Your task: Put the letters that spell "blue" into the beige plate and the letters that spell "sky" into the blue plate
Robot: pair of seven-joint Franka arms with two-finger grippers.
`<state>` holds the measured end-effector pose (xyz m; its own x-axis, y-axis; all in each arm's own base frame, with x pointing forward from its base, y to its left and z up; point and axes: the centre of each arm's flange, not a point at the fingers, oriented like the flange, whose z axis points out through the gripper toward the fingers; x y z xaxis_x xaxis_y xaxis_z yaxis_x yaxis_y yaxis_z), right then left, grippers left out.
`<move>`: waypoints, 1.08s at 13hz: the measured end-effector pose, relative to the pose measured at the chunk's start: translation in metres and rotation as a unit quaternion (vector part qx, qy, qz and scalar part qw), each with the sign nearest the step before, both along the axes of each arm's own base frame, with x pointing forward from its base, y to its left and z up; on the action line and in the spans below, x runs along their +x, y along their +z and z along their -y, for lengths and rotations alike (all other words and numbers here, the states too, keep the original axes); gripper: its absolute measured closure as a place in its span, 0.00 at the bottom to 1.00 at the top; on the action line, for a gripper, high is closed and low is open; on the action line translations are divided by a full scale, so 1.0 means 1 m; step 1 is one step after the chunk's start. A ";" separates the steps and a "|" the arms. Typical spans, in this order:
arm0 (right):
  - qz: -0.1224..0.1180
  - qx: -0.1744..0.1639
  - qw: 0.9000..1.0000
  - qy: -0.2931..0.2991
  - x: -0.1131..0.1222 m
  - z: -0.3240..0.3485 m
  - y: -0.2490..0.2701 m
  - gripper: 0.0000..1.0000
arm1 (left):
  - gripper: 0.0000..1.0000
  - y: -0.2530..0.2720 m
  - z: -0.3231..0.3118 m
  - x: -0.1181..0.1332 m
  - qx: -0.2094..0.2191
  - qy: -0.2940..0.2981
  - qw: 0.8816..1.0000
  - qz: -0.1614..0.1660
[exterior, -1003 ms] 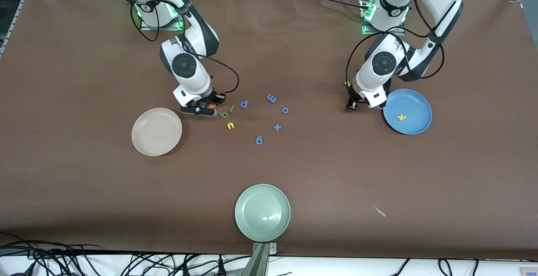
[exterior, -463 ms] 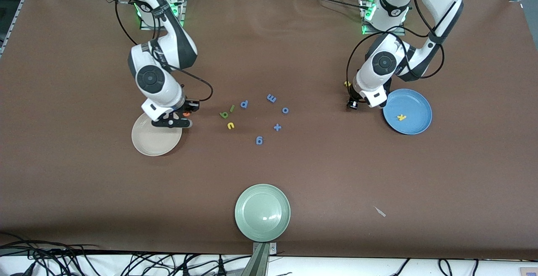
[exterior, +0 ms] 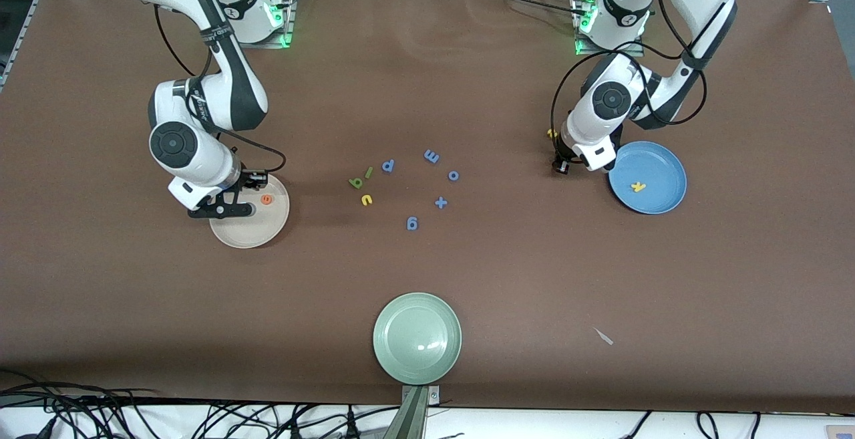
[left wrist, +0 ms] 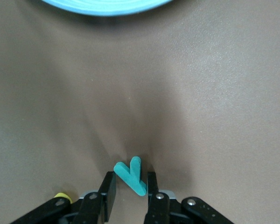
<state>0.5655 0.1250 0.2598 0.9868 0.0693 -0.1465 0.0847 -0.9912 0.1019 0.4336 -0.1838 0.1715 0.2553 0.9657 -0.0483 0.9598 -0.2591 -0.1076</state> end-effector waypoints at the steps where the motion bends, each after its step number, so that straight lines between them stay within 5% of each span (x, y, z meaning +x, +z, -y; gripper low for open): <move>1: 0.001 0.000 1.000 0.003 0.000 -0.003 0.001 0.41 | 0.81 0.000 0.000 0.000 0.000 0.000 1.000 0.000; 4: 0.009 0.003 1.000 0.000 0.003 -0.015 0.007 0.36 | 0.90 0.000 -0.001 0.000 0.001 0.001 1.000 0.000; 14: 0.030 0.037 0.992 -0.118 -0.014 -0.186 -0.020 0.36 | 0.90 0.027 -0.040 0.031 0.009 0.039 0.999 0.032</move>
